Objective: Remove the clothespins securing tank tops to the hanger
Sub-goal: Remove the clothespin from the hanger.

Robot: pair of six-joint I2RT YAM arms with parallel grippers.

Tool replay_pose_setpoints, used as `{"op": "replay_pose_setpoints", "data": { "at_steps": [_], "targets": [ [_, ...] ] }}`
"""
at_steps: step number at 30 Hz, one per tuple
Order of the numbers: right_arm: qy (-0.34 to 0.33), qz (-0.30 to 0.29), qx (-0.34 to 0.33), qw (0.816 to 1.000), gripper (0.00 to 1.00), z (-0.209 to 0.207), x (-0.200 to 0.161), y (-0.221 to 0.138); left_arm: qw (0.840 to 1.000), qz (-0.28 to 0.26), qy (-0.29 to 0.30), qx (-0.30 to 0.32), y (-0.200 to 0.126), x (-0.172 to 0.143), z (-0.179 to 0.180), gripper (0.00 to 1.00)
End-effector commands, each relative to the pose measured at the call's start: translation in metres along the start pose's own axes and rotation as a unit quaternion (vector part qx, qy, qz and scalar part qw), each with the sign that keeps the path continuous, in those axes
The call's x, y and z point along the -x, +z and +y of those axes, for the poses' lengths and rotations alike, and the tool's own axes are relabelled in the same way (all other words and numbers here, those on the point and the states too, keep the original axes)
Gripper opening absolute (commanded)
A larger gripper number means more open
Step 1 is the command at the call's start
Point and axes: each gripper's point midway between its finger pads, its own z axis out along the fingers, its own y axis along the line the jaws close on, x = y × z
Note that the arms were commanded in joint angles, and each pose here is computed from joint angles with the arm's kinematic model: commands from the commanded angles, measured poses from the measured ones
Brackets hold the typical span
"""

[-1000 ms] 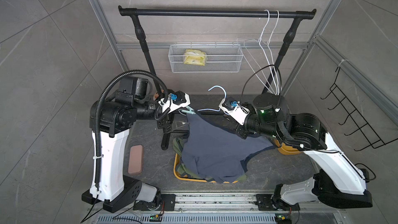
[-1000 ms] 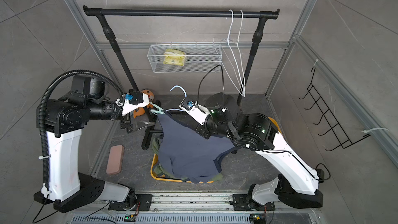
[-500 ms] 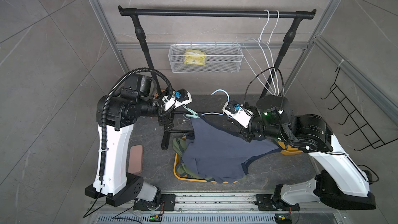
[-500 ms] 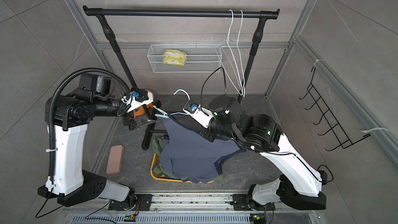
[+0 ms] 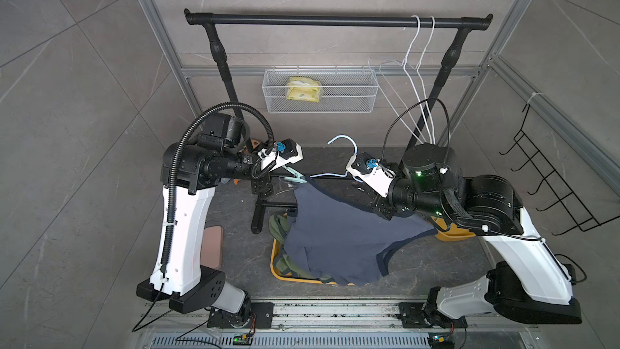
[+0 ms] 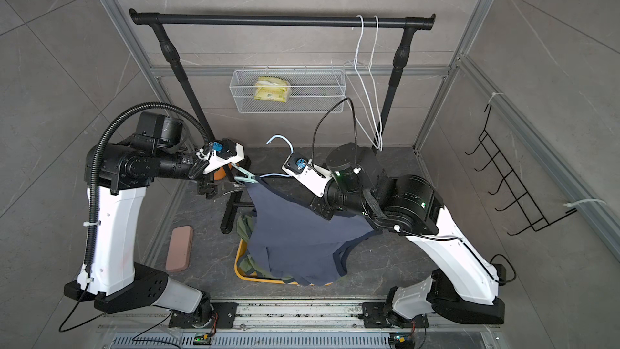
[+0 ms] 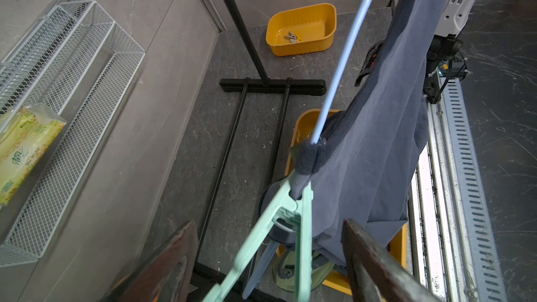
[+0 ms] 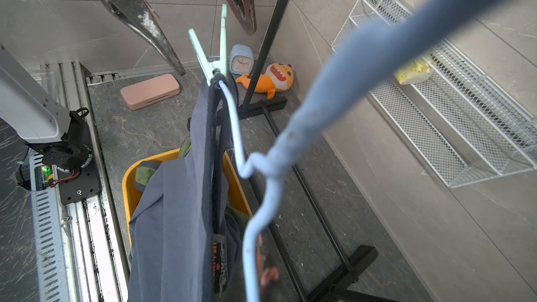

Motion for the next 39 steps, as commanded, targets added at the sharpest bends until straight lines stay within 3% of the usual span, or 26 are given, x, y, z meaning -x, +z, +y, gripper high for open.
{"op": "replay_pose_setpoints", "data": {
  "at_steps": [1,5,8,21,29,39],
  "targets": [
    [-0.001,-0.012,0.002,1.000,0.00,0.000,0.006,-0.007,0.998,0.011,-0.028,-0.048,-0.008,-0.007,-0.033,0.73],
    [-0.001,-0.013,0.001,1.000,0.00,0.000,0.007,-0.010,0.998,0.012,-0.028,-0.051,-0.007,-0.008,-0.034,0.62],
    [0.000,-0.015,0.001,1.000,0.00,-0.001,0.007,-0.012,0.998,0.012,-0.030,-0.052,-0.007,-0.008,-0.035,0.49],
    [-0.004,0.009,-0.018,1.000,0.00,-0.004,-0.003,0.000,0.999,0.017,-0.028,-0.036,-0.010,-0.008,-0.033,0.15],
    [0.002,0.049,-0.020,0.999,0.00,-0.003,-0.016,0.034,0.999,0.034,-0.019,0.018,-0.023,-0.009,-0.022,0.08],
    [0.074,0.030,0.089,0.993,0.00,0.020,-0.016,0.101,0.999,0.009,-0.046,0.004,-0.040,-0.003,-0.055,0.06]
  ]
}}
